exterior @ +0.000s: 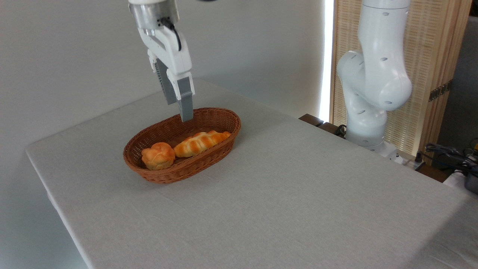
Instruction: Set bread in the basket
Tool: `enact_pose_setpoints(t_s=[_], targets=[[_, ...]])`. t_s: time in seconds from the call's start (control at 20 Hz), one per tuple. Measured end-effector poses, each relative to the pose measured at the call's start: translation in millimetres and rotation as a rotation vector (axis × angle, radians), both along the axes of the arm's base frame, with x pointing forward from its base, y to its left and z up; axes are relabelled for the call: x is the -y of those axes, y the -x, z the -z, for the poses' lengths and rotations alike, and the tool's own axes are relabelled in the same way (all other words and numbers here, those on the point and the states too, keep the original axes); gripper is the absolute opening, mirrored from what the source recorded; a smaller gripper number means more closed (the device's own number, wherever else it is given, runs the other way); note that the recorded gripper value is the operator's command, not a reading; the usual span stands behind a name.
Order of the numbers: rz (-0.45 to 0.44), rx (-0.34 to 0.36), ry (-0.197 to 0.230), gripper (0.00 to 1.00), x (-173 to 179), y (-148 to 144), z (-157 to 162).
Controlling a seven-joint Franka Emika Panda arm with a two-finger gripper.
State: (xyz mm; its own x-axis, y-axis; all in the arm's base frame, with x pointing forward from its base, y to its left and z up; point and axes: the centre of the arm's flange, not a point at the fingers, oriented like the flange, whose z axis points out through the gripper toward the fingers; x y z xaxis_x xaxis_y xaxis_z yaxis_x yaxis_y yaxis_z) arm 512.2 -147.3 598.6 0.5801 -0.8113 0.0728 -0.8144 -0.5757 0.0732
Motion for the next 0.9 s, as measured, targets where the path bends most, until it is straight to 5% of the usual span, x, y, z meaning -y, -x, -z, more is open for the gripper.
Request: enact_pose_setpoints(t_s=[0.25, 0.4, 0.65, 0.9], targets=[[-0.138, 0.086, 0.018, 1.00, -112.9, -21.3, -48.6], [-0.196, 0.090, 0.008, 1.00, -145.9, -22.0, -51.9], [-0.155, 0.065, -0.011, 1.00, -121.0, -22.8, -45.4], [-0.099, 0.037, -0.079, 1.00, -101.3, -19.6, -39.4]])
